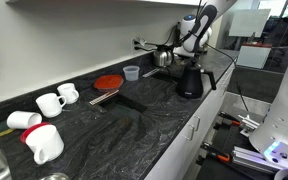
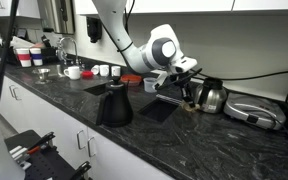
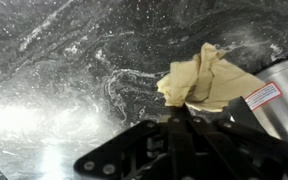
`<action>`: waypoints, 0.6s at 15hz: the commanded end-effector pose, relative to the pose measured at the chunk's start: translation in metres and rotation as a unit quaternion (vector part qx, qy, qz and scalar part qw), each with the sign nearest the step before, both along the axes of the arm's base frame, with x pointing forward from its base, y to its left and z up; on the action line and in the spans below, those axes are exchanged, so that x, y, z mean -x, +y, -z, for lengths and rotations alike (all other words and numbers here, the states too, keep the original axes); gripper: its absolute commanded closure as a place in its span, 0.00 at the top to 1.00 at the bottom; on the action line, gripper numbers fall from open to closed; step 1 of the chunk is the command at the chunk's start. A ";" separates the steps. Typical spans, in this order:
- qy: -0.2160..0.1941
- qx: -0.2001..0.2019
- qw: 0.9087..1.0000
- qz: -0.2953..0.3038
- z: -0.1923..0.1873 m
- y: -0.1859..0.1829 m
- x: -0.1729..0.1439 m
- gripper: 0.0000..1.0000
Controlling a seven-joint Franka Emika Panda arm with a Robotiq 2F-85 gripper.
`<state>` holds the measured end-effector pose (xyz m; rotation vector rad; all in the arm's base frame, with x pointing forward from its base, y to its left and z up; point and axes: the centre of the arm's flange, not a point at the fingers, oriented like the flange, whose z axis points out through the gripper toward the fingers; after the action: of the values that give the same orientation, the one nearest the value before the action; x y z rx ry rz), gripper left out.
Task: Pick up the paper and throw it in the bin
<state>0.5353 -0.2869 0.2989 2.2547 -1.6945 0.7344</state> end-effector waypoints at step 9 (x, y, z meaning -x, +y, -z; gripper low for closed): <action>-0.083 -0.128 0.969 -0.195 -0.079 0.082 0.068 0.00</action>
<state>0.4886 -0.1982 0.3687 2.6759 -1.5690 0.8613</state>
